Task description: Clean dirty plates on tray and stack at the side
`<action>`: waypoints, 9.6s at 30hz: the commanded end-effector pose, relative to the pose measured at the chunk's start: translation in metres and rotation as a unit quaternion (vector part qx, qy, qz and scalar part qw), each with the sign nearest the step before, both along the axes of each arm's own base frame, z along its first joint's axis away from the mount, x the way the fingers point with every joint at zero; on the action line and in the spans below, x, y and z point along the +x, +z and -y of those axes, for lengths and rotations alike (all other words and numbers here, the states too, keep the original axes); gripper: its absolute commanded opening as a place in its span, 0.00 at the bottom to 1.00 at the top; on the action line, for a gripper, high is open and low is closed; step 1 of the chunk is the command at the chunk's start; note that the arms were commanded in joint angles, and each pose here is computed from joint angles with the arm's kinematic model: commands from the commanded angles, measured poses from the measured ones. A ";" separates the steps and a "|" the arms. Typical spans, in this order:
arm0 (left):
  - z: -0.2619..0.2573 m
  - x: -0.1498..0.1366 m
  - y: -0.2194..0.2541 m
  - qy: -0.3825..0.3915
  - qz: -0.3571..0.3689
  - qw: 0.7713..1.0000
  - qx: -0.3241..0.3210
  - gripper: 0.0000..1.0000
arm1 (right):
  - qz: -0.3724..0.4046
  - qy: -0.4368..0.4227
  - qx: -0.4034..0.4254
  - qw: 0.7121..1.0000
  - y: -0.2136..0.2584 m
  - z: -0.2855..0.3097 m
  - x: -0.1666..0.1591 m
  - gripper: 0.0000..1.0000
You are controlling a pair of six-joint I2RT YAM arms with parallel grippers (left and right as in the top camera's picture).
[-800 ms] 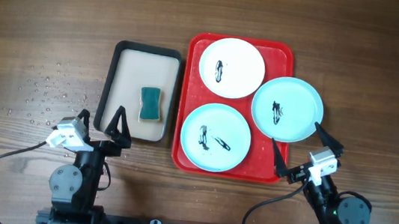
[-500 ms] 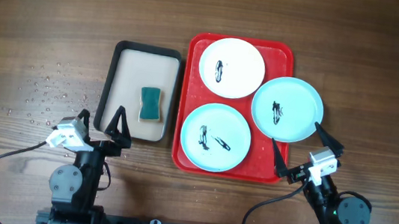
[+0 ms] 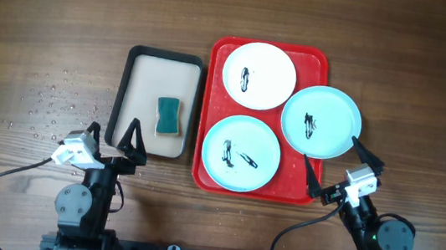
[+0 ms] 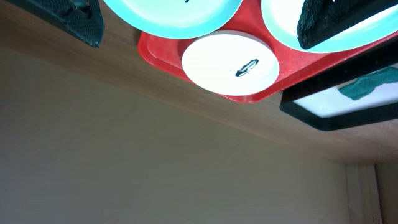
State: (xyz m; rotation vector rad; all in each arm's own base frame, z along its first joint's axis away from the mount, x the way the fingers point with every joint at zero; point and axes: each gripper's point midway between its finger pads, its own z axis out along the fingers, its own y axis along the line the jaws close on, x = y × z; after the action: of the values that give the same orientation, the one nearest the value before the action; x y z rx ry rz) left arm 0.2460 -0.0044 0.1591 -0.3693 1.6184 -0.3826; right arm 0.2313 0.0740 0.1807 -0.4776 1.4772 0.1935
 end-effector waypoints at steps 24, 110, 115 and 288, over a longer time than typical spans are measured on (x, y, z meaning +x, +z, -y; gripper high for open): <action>0.001 0.000 -0.002 -0.004 0.001 1.000 0.002 1.00 | 0.006 0.000 -0.001 1.000 0.002 0.000 -0.001 1.00; 0.022 0.018 0.113 -0.064 -0.237 0.969 -0.019 1.00 | -0.336 0.097 0.153 0.924 0.141 -0.041 0.038 1.00; 0.039 0.040 0.081 -0.096 -0.332 0.936 -0.073 1.00 | -0.498 0.105 0.254 0.822 0.092 -0.058 0.064 1.00; 0.306 0.024 -0.190 -0.259 -0.644 0.719 -0.013 0.04 | -0.743 -0.134 0.018 0.656 -0.185 -0.067 0.040 0.04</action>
State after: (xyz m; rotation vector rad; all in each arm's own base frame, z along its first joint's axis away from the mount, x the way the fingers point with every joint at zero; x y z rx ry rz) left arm 0.3063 -0.3154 0.0049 -0.1980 2.9934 -0.6828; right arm 0.2796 0.1390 0.0026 0.1801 3.1123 0.4469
